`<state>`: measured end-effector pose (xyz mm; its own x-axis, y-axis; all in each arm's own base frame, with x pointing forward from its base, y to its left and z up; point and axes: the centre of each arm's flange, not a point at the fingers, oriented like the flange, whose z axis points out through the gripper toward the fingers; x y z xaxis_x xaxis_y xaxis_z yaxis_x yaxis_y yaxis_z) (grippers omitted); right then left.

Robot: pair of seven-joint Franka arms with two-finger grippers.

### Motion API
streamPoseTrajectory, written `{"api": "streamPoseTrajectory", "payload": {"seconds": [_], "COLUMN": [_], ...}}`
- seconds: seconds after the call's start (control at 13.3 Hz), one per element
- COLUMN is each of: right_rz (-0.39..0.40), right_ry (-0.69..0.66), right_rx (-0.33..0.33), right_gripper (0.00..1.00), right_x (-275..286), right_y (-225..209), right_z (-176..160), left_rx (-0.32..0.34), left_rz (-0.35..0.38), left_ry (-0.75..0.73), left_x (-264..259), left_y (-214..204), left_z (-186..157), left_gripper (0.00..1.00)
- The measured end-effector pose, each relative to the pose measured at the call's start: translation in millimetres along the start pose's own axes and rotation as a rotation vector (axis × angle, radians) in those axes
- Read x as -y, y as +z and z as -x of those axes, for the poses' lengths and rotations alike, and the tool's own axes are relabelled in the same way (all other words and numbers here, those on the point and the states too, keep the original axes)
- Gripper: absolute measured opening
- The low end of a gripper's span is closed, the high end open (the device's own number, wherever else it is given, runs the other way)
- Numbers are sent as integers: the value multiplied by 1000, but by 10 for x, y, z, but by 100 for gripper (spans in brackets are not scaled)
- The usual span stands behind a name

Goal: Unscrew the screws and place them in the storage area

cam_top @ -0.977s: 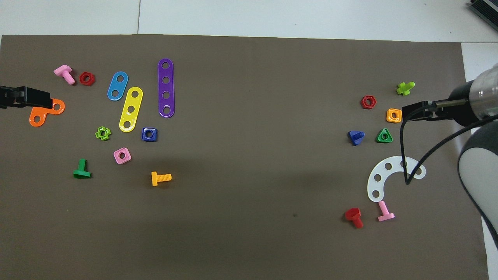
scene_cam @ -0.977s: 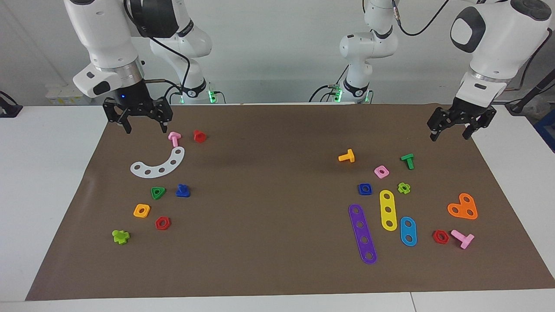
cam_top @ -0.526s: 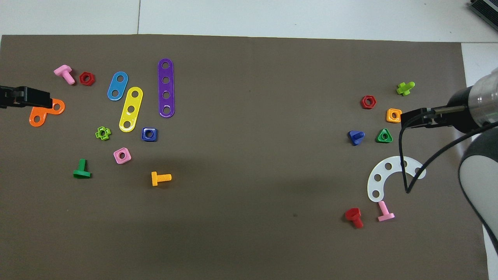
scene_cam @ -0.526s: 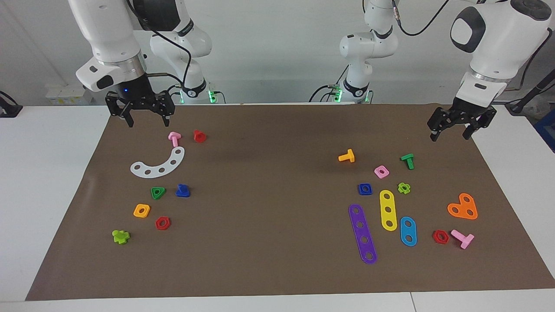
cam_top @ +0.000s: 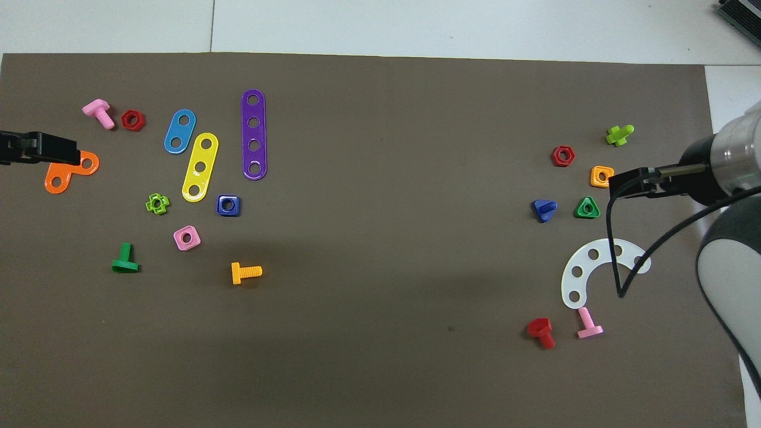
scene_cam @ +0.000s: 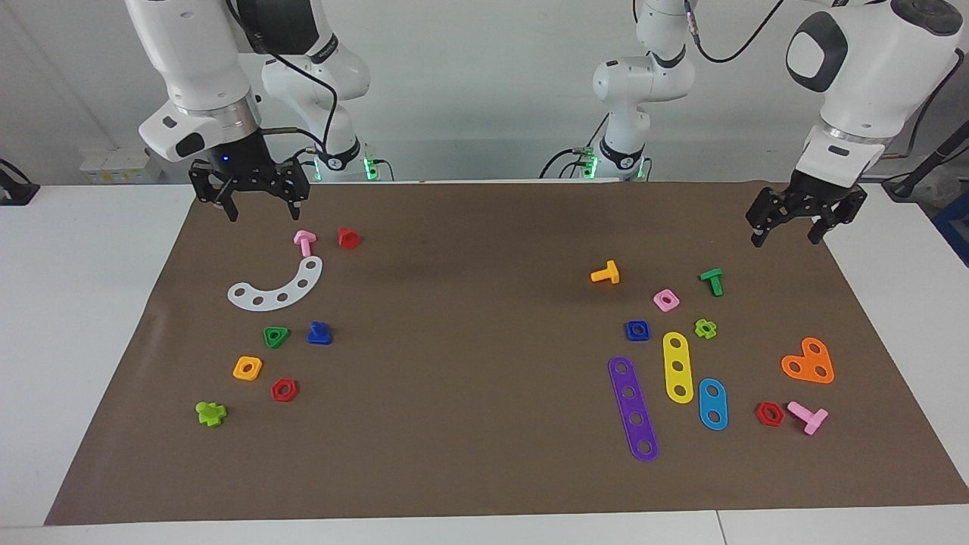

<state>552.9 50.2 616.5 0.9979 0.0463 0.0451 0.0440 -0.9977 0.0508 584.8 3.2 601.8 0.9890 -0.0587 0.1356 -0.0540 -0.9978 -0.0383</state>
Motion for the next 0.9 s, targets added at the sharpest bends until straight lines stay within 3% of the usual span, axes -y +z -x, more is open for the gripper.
{"api": "streamPoseTrajectory", "payload": {"seconds": [0.9], "right_rz": [-42], "right_ry": [4], "right_rx": [13], "right_gripper": [100], "right_x": [26], "right_y": [35], "right_z": [42], "left_rx": [-1], "left_rz": [2], "left_ry": [12], "left_x": [-70], "left_y": [-3], "left_z": [-5], "left_gripper": [100]}}
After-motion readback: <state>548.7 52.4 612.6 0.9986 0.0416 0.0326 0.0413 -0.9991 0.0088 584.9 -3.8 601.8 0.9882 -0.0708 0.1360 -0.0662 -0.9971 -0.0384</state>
